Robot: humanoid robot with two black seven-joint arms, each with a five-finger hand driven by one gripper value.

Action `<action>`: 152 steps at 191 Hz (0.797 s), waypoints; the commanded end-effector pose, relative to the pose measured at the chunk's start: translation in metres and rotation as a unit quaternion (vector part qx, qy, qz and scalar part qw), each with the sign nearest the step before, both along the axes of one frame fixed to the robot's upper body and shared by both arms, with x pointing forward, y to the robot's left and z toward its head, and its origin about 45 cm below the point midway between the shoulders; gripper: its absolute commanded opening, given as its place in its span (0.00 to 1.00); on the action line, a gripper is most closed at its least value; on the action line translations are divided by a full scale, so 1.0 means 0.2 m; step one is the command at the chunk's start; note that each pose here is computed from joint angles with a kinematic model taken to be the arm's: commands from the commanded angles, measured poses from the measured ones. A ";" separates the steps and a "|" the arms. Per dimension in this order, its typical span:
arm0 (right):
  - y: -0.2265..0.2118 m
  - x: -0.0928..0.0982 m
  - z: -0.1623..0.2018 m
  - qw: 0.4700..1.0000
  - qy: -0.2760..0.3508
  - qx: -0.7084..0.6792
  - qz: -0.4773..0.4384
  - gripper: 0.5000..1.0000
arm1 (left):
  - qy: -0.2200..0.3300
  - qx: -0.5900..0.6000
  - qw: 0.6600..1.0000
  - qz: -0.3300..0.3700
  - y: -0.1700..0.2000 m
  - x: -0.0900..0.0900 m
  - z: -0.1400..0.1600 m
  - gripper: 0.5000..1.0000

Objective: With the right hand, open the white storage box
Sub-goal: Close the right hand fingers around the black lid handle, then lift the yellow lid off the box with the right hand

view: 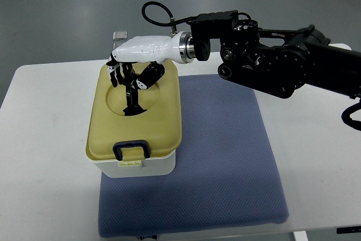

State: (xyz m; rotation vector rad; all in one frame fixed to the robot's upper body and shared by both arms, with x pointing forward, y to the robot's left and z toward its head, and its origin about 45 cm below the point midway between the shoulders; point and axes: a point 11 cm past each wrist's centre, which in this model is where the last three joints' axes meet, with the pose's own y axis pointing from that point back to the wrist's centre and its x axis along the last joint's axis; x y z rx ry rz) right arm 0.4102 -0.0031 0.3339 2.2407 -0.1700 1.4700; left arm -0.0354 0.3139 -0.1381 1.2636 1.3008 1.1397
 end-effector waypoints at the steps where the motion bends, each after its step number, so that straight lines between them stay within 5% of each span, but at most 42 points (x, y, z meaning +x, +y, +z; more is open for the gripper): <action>1: 0.01 0.00 0.06 1.000 -0.005 0.004 0.004 0.00 | 0.000 0.000 1.000 0.000 0.00 0.00 0.00 1.00; 72: -0.15 0.02 0.37 1.000 -0.016 -0.003 0.002 0.00 | 0.000 -0.001 1.000 0.000 0.00 0.00 0.00 1.00; 152: -0.95 0.15 0.40 0.984 0.027 -0.128 -0.120 0.00 | 0.000 -0.002 1.000 -0.001 0.00 0.00 0.00 1.00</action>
